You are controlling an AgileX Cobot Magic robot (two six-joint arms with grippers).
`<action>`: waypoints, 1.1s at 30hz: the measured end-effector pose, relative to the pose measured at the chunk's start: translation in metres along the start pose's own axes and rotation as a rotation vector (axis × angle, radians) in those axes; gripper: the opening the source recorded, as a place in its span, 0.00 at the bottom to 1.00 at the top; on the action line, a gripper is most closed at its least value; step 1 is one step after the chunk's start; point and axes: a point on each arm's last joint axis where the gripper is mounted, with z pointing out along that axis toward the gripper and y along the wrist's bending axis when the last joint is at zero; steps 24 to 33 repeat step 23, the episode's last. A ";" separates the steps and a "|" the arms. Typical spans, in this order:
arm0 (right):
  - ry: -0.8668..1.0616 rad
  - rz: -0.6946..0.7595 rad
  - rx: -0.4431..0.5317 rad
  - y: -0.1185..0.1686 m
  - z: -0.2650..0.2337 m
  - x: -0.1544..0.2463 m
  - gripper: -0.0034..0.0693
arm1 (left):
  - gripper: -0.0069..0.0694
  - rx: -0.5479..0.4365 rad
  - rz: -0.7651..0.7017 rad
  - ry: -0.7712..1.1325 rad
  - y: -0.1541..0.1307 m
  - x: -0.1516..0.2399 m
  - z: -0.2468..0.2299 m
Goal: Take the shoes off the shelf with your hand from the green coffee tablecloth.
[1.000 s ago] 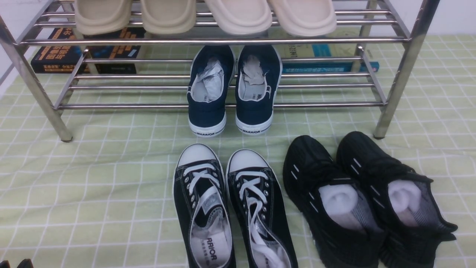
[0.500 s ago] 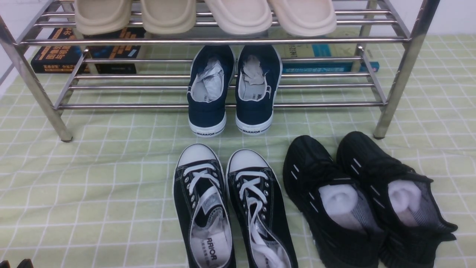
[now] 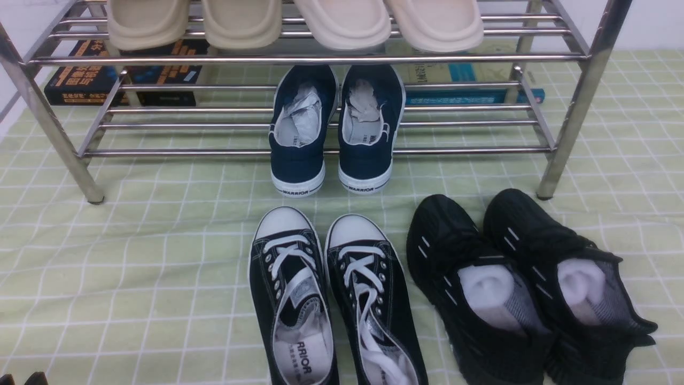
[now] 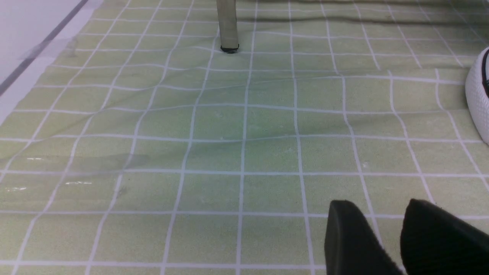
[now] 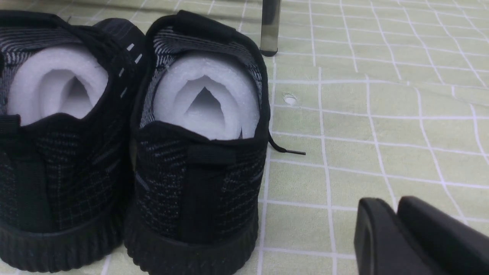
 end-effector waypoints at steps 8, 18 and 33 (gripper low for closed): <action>0.000 0.000 0.000 0.000 0.000 0.000 0.20 | 0.40 0.000 0.000 0.000 0.000 0.000 0.000; 0.000 0.000 0.000 0.000 0.000 0.000 0.21 | 0.40 0.000 0.000 0.000 0.000 0.000 0.000; 0.000 0.000 0.000 0.000 0.000 0.000 0.22 | 0.40 0.000 0.000 0.000 0.000 0.000 0.000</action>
